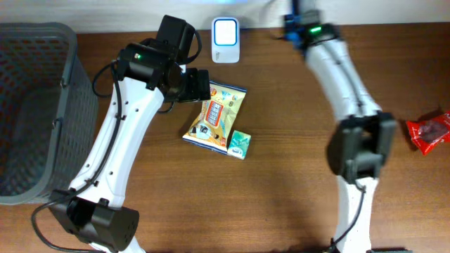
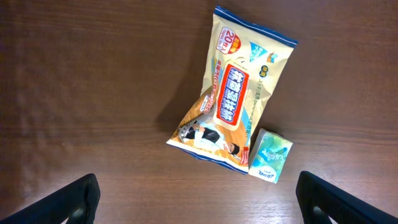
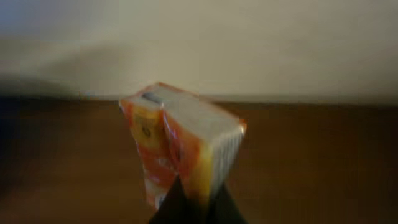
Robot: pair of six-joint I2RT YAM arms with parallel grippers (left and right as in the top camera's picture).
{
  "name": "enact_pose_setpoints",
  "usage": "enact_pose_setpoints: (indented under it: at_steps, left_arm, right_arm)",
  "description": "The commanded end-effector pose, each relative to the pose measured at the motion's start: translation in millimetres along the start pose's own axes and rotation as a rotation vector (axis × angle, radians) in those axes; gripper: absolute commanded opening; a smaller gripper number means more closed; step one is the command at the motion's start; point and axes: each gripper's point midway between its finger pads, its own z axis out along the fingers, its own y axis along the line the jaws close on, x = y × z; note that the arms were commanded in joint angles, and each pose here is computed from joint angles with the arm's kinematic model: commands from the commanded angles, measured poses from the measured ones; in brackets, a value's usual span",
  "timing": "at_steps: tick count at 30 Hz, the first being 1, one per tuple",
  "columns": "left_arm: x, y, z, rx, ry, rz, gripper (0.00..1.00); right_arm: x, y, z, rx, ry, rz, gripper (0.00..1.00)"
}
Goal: Scan the item barcode
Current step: 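Carry the orange box right and drop it beside the red bag, then reach right gripper to the green pack and grasp it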
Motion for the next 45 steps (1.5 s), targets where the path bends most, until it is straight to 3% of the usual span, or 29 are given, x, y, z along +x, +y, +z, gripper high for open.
enact_pose_setpoints:
  at_steps: [1,5,8,13,18,19,22,23,24,28,30,32,38,41,45]
  left_arm:
    - [-1,3,3,-0.014,0.002,0.014,0.99]
    - [-1,3,3,-0.014,0.002,0.014,0.99]
    - [-1,3,3,-0.014,0.002,0.014,0.99]
    - [-1,3,3,-0.014,0.002,0.014,0.99]
    - [-1,3,3,-0.014,0.002,0.014,0.99]
    - [-1,3,3,-0.014,0.002,0.014,0.99]
    - [-1,3,3,-0.014,0.002,0.014,0.99]
    - [-1,3,3,-0.014,0.002,0.014,0.99]
    - [-1,3,3,-0.014,0.002,0.014,0.99]
    - [-1,3,3,-0.014,0.002,0.014,0.99]
    - [-1,3,3,-0.014,0.002,0.014,0.99]
    - [-1,3,3,-0.014,0.002,0.014,0.99]
    - [-1,3,3,-0.014,0.002,0.014,0.99]
    - [-1,3,3,-0.014,0.002,0.014,0.99]
    - [-1,3,3,-0.014,0.002,0.014,0.99]
  right_arm:
    - [22,-99,-16,0.139,0.121,0.251,0.04]
    - [111,-207,-23,0.317,0.412,0.467,0.05]
    - [151,-266,-37,0.394,0.519,0.551,0.04]
    - [187,-315,-38,0.375,0.558,0.701,0.05]
    - [225,-324,-23,0.397,0.598,0.732,0.11]
    - [229,-323,-20,0.394,0.601,0.732,0.16]
    - [236,-317,-15,0.373,0.611,0.738,0.78]
    - [235,-315,-14,0.359,0.61,0.743,0.88]
    - [235,-312,-13,0.346,0.61,0.748,0.91]
    - [224,-273,-6,0.104,0.621,0.82,0.99]
    - [190,-210,-10,-0.329,0.575,0.748,0.99]
    - [167,-151,-31,-0.64,0.552,0.65,0.99]
    - [190,0,-93,-0.876,0.825,0.31,0.99]
    - [234,63,-110,-0.837,0.967,0.089,0.99]
    - [274,102,-120,-0.711,1.094,0.06,0.99]
